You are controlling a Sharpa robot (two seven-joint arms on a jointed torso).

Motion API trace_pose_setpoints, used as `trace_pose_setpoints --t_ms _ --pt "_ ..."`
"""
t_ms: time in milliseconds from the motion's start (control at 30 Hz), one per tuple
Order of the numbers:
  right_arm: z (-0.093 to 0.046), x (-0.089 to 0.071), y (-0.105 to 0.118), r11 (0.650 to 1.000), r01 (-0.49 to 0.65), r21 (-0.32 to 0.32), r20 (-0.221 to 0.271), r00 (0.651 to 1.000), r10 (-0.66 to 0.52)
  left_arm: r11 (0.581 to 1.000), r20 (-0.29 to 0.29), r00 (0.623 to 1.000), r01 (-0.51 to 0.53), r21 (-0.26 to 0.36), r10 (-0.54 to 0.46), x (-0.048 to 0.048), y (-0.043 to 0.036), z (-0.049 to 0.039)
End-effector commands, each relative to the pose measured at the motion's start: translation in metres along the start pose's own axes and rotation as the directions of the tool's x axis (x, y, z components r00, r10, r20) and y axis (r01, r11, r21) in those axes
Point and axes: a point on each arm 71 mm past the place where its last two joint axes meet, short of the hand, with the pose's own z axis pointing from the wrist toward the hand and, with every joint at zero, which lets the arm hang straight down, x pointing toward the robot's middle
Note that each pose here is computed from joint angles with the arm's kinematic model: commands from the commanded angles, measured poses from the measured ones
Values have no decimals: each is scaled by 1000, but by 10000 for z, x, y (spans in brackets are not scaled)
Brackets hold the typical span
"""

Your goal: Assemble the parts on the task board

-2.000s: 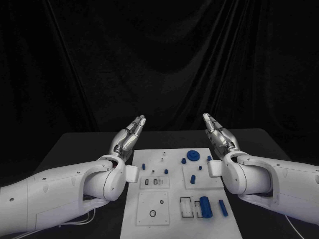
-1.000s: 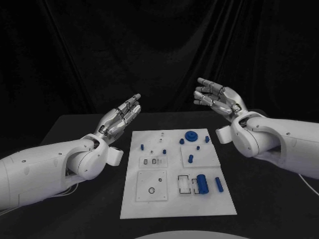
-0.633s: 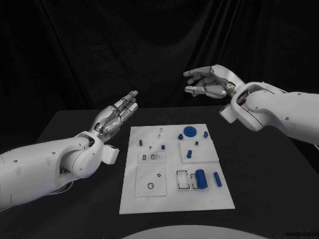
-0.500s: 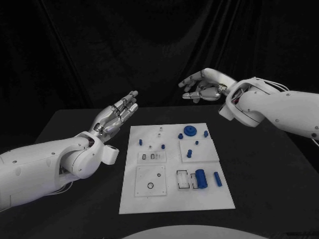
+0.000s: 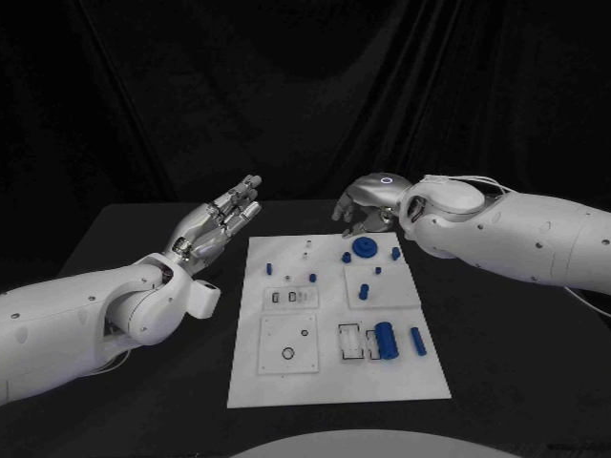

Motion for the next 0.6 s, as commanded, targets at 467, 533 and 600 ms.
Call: trace_pose_setpoints --t_ms 467,533,600 --pt "-5 415 -3 993 108 40 -103 989 -104 996 -47 999 20 82 -16 13 -50 29" --pt "-4 443 -7 993 107 41 -108 989 -102 996 -48 999 21 82 -17 13 -49 29" --pt "-1 462 -10 993 107 43 -110 989 -102 996 -49 999 21 81 -17 12 -48 30"
